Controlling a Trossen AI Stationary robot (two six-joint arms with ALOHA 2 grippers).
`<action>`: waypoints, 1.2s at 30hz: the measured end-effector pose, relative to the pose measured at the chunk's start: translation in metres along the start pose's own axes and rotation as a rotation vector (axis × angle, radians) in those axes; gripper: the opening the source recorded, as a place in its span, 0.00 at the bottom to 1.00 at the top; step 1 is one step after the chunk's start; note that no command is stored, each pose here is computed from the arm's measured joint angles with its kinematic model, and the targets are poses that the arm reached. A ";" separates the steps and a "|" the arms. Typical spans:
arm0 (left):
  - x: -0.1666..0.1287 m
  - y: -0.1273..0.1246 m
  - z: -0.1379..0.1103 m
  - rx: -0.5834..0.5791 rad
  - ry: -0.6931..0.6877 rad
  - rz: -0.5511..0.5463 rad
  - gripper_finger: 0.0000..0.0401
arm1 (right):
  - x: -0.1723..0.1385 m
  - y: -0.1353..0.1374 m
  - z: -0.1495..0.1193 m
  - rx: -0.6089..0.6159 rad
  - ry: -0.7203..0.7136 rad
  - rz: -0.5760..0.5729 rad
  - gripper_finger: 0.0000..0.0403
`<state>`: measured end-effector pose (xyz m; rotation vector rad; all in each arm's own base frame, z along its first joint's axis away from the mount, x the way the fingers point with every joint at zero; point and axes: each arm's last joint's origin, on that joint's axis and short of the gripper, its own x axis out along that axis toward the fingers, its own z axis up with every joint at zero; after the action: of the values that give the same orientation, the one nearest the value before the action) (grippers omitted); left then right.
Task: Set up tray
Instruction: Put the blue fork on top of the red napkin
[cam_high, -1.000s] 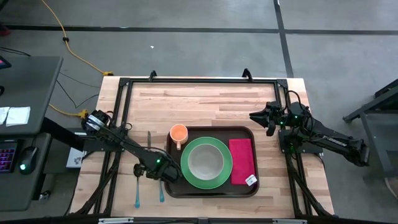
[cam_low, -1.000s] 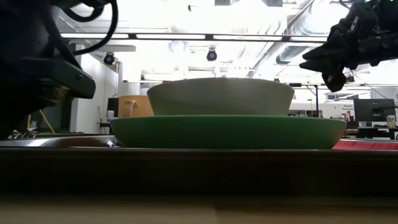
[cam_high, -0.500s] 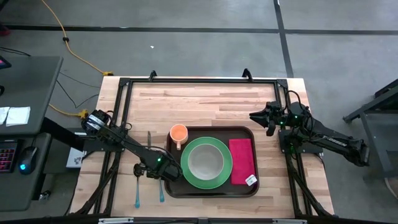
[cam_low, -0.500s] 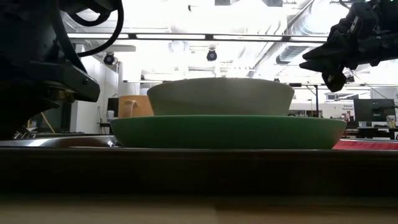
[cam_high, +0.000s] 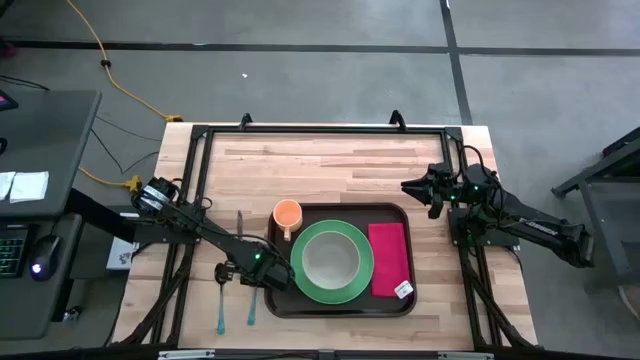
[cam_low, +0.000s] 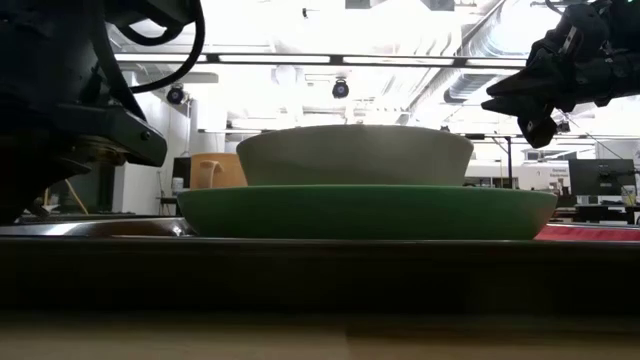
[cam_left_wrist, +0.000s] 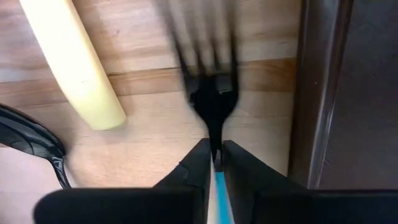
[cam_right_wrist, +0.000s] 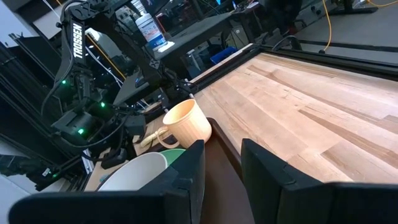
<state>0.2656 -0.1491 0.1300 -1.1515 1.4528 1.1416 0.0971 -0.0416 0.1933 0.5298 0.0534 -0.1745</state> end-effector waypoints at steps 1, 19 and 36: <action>0.003 -0.001 0.000 0.000 0.003 0.006 0.17 | 0.000 0.000 0.000 0.000 0.000 0.000 0.21; 0.004 -0.001 0.000 0.002 0.003 0.018 0.10 | 0.000 -0.001 0.000 0.000 -0.012 -0.023 0.21; -0.028 -0.002 -0.006 -0.008 -0.081 0.146 0.07 | 0.000 -0.001 0.001 0.000 -0.023 -0.043 0.21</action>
<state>0.2703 -0.1517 0.1585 -1.0056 1.4903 1.2805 0.0968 -0.0430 0.1932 0.5269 0.0428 -0.2223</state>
